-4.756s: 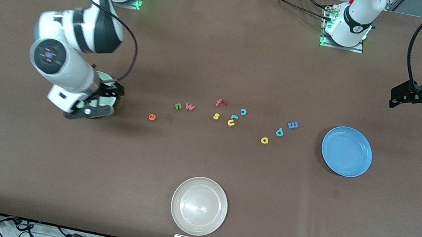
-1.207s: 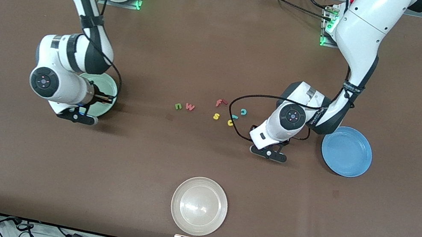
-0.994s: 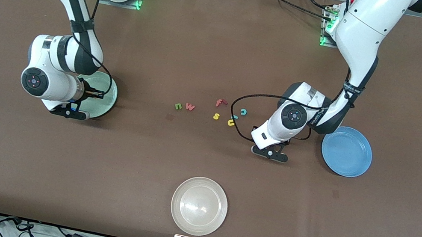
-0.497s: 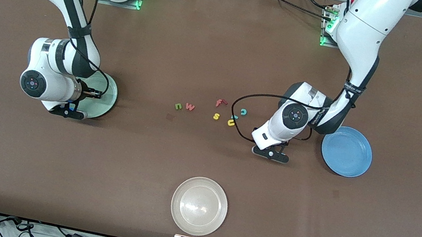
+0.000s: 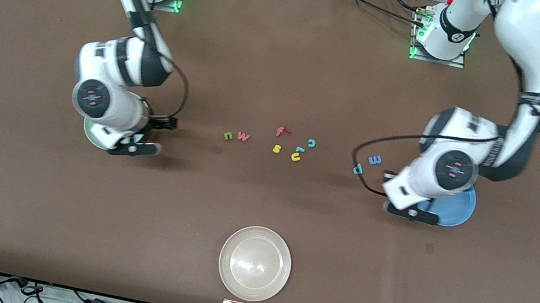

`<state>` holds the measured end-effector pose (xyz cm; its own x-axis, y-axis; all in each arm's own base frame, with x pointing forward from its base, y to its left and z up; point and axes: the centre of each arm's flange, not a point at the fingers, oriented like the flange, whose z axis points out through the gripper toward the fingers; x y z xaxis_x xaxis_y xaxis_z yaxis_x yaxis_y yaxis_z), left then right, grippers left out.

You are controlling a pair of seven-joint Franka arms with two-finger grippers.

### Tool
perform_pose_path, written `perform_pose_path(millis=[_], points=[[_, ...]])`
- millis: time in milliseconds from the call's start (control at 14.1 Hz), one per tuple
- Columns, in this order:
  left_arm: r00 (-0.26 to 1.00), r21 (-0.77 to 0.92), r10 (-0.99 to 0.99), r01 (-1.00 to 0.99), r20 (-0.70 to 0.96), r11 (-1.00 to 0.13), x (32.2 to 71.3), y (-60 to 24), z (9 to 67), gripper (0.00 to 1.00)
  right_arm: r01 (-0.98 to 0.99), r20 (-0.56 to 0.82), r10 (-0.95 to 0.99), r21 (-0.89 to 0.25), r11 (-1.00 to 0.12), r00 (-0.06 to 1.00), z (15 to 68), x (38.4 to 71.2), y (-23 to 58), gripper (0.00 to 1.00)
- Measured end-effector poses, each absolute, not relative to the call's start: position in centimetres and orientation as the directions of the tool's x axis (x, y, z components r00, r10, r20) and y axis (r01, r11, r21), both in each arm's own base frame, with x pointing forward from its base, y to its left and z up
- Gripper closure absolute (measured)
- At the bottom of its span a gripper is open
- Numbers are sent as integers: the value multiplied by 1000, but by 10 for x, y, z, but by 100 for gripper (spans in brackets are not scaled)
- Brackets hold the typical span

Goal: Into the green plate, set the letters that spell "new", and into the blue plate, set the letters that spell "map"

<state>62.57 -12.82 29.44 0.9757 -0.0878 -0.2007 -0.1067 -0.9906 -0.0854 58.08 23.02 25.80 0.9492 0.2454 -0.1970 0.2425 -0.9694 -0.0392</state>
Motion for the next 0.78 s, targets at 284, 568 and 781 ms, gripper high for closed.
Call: perform_pose_path(millis=[284,568,781], points=[[959,-56,-93,-112,-268,-992,624,-39,256,70,368,-128,371,-47,-929,920,257,553,316,22],[968,-38,-120,-131,-223,-991,602,-49,192,67,413,-118,416,-52,-909,902,234,547,351,33],[971,-36,-124,-134,-206,-990,601,-51,194,51,405,-105,409,-54,-913,906,218,553,356,33]])
